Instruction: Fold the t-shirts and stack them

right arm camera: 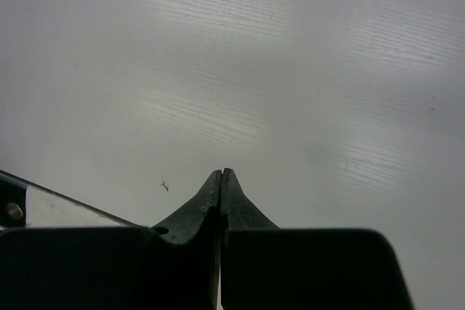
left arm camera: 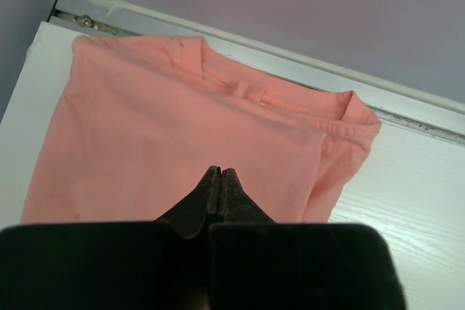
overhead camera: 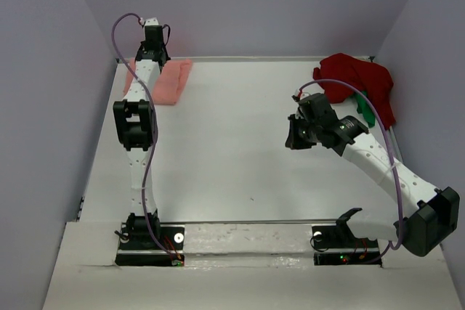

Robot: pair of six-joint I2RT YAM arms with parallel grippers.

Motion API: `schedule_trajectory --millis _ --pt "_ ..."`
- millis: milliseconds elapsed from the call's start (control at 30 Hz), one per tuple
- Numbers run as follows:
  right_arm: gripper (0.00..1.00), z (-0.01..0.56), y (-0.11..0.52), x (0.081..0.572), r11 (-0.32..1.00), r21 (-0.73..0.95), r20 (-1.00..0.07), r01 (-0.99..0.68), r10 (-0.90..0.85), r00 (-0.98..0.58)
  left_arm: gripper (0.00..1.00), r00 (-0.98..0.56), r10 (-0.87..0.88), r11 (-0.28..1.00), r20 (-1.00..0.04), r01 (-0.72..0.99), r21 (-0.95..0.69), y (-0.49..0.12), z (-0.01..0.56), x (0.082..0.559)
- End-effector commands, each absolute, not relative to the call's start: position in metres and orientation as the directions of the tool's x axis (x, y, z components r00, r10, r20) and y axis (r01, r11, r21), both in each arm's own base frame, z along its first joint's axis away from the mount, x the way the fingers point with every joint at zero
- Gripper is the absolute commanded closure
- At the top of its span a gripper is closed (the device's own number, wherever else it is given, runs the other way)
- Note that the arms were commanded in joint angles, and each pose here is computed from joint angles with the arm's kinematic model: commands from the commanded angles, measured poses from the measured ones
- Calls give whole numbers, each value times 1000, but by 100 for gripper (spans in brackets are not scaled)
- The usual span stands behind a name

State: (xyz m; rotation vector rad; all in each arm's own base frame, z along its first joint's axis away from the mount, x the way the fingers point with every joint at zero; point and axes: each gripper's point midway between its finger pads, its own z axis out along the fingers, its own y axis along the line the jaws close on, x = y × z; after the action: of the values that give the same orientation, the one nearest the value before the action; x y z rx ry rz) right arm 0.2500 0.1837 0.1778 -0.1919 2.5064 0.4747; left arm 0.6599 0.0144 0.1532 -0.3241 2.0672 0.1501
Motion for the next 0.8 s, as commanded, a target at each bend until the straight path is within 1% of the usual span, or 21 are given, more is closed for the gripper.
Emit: schedule_trajectory --millis 0,167,300,467,600,633,767 --pt "100 191 187 258 922 291 -616 -256 -24 -788 100 -506 -209 968 -837 -228 -104 6 144 663" --pt "100 191 188 259 922 294 -611 -254 -24 -791 100 -534 -203 978 -820 -159 -138 -3 133 664" --pt "100 192 188 259 921 296 -612 -252 -20 -791 100 -553 -236 970 -799 -85 -228 -24 128 661" --pt "100 190 186 258 925 292 -608 -243 -17 -794 100 -583 -274 961 -765 -128 -247 -24 108 655" --pt "100 191 185 256 924 294 -610 -243 -14 -792 100 -628 -280 960 -726 -187 -208 -15 84 650" --pt "100 192 185 256 924 294 -613 -243 -13 -790 100 -623 -299 954 -722 -220 -206 3 83 649" --pt "100 191 185 256 926 292 -610 -241 -14 -792 100 -627 -313 944 -713 -290 -159 18 73 647"
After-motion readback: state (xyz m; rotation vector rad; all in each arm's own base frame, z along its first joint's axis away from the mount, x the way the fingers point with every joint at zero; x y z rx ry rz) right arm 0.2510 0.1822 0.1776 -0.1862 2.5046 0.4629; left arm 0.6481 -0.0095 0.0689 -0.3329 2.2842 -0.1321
